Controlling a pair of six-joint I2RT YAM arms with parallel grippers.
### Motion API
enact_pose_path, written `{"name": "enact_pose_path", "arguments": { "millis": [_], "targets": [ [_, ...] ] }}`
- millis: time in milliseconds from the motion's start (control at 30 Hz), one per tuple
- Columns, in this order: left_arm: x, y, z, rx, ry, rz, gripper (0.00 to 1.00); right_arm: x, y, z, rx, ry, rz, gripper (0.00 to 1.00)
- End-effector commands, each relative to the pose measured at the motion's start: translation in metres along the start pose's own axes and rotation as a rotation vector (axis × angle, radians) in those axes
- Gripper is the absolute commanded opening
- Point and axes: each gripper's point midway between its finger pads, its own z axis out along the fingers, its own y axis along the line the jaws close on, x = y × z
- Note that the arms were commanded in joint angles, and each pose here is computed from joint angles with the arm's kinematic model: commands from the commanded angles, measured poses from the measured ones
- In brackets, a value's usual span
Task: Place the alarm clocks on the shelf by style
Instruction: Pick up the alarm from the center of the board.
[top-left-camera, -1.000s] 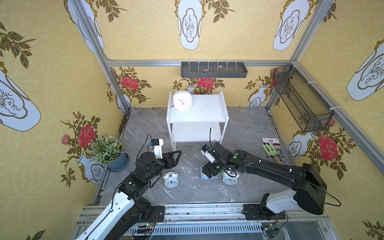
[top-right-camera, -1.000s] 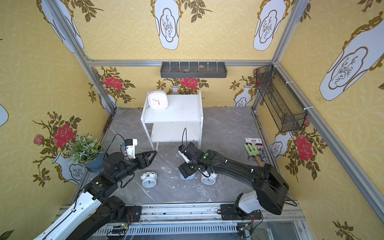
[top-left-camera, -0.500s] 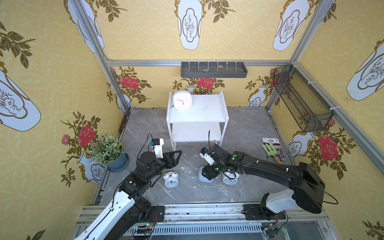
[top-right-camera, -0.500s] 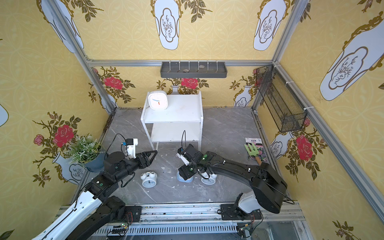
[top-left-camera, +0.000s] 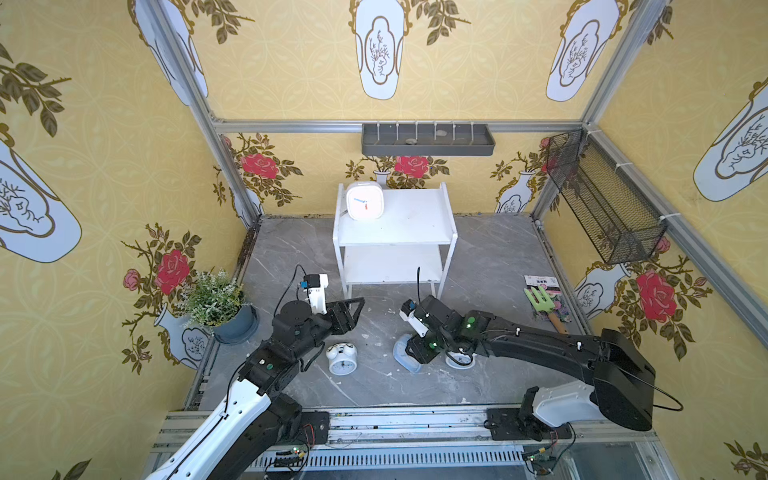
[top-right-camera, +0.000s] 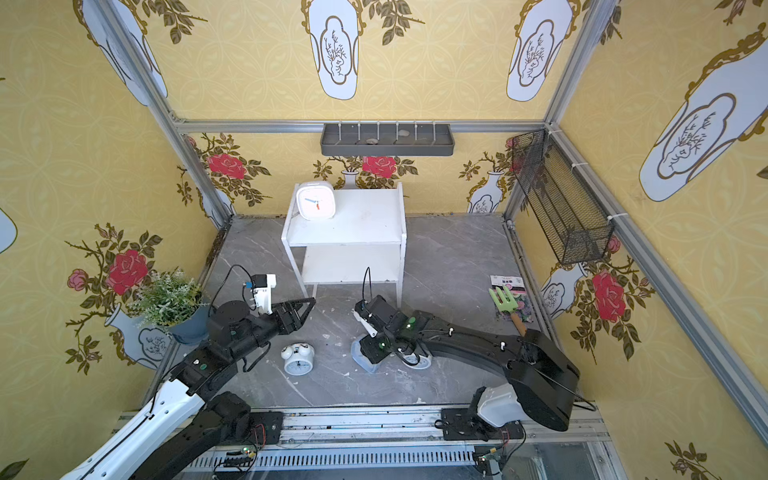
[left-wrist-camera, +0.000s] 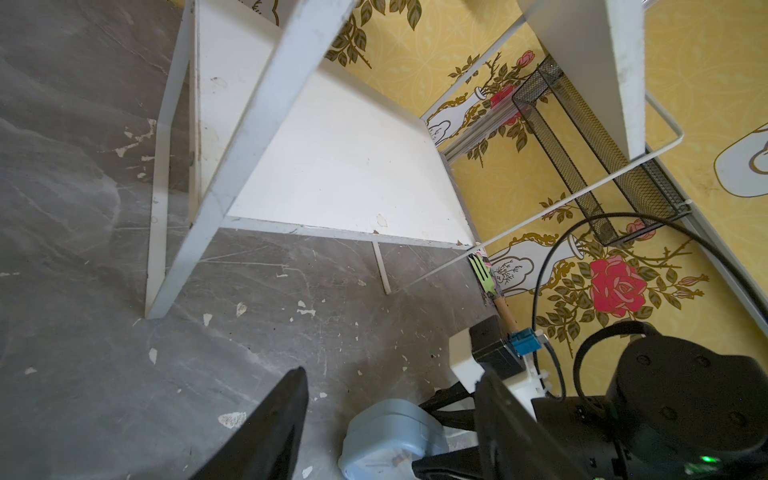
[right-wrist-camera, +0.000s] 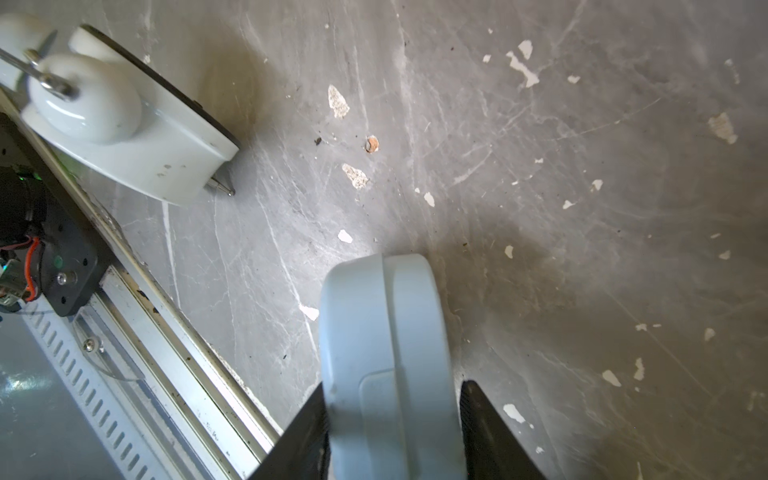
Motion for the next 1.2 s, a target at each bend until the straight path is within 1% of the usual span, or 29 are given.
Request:
{"name": "enact_pose_path", "arguments": {
  "millis": [0,167,400,567,667,767,833,867,900,933,1033,1100,1167],
  "targets": [
    [-0.004,0.0,-0.001,-0.003,-0.018,0.017,0.68,-0.008,0.003,-0.004,-0.003,-0.047,-0.002,0.48],
    [-0.006,0.0,-0.001,-0.007,-0.03,0.016,0.69,-0.01,0.009,-0.01,-0.011,-0.071,-0.009,0.42],
    [-0.009,-0.003,0.001,-0.005,-0.03,0.025,0.7,-0.013,0.013,-0.015,-0.012,-0.095,-0.007,0.3],
    [-0.011,-0.005,-0.001,0.001,-0.032,0.031,0.72,-0.015,0.019,-0.021,-0.023,-0.106,-0.008,0.25],
    [-0.016,-0.012,-0.007,0.006,-0.034,0.057,0.75,-0.025,0.026,-0.039,-0.05,-0.154,-0.01,0.24],
    [-0.019,-0.015,-0.013,-0.005,-0.019,0.072,0.81,-0.038,0.038,-0.068,-0.105,-0.228,-0.027,0.24],
    [-0.018,-0.028,-0.015,0.058,0.026,0.071,0.86,-0.045,0.045,-0.09,-0.145,-0.277,-0.04,0.24],
    [-0.018,-0.037,-0.015,0.107,0.047,0.065,0.89,-0.049,0.049,-0.1,-0.171,-0.298,-0.042,0.24],
    [-0.015,-0.05,-0.016,0.19,0.083,0.061,0.91,-0.052,0.054,-0.112,-0.204,-0.316,-0.046,0.24],
    [-0.013,-0.066,-0.019,0.288,0.122,0.059,0.91,-0.055,0.059,-0.125,-0.242,-0.34,-0.053,0.24],
    [-0.01,-0.1,-0.031,0.531,0.209,0.056,0.91,-0.062,0.071,-0.157,-0.352,-0.393,-0.071,0.24],
    [-0.007,-0.114,-0.039,0.622,0.242,0.082,0.91,-0.066,0.077,-0.174,-0.412,-0.419,-0.079,0.24],
    [-0.005,-0.123,-0.046,0.683,0.255,0.116,0.92,-0.07,0.083,-0.19,-0.457,-0.446,-0.093,0.24]
  ]
}}
